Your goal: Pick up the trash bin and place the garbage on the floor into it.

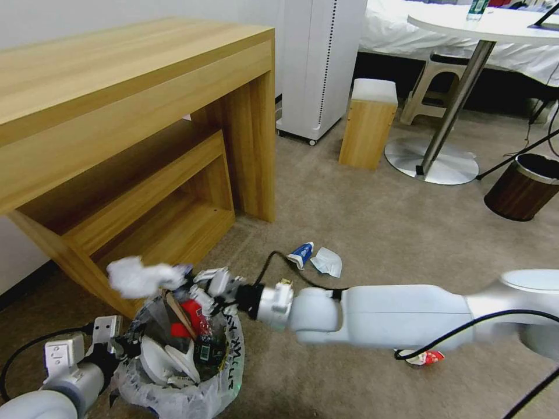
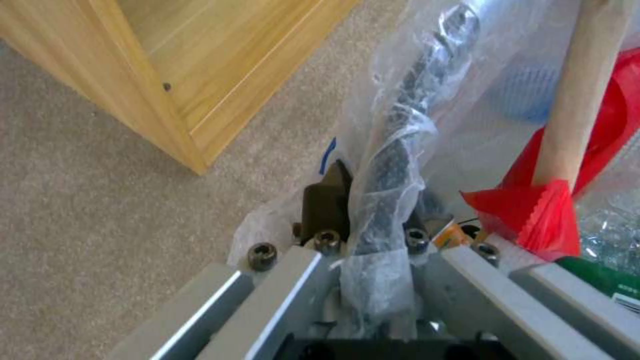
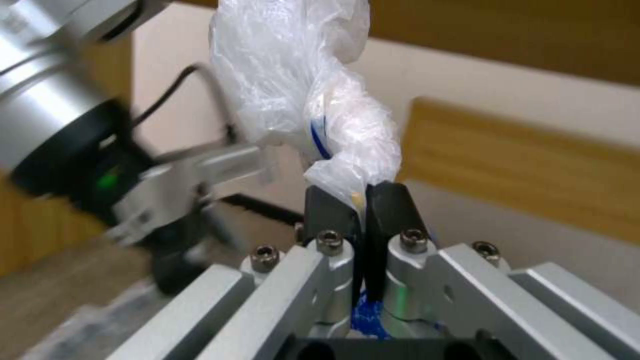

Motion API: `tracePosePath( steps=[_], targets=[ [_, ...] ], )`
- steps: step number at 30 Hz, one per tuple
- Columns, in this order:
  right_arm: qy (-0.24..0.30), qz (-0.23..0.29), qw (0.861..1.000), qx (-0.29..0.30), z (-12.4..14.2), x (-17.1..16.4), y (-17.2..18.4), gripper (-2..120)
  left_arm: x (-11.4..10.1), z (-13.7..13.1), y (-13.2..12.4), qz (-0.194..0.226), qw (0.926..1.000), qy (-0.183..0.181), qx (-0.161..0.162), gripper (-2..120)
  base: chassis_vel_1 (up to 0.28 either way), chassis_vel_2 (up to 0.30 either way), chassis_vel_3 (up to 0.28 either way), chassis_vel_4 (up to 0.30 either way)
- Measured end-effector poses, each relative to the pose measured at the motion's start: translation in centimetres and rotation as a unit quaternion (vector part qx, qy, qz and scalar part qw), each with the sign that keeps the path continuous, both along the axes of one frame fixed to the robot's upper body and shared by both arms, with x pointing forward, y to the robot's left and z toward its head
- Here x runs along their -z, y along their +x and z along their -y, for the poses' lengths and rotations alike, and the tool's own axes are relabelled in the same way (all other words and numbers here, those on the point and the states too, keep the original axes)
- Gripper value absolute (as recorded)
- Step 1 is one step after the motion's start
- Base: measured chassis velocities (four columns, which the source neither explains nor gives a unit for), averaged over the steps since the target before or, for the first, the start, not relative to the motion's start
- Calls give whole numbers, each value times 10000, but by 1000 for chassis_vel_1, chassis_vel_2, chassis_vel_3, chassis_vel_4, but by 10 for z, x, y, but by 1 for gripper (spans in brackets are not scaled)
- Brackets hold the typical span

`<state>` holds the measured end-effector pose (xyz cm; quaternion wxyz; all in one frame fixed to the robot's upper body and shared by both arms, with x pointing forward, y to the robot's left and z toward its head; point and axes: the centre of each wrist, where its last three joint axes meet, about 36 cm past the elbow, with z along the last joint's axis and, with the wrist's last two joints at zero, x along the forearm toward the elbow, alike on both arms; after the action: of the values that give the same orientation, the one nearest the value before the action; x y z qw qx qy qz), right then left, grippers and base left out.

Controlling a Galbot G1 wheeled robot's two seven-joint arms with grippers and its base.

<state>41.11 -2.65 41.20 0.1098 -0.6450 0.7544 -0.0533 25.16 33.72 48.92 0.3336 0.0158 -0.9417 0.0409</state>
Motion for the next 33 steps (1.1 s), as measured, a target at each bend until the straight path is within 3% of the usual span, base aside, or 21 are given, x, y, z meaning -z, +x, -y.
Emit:
tracePosePath(
  steps=[25, 33],
  targets=[
    [-371, -403, 9985, -48, 6, 51, -29, 2, -1, -1, -5, 132, 9998, -24, -165, 0, 0, 0, 0, 0],
    [-528, -559, 9963, 381, 36, 62, -37, 2, 5, -1, -5, 133, 9997, -39, -225, 0, 0, 0, 0, 0]
  ],
)
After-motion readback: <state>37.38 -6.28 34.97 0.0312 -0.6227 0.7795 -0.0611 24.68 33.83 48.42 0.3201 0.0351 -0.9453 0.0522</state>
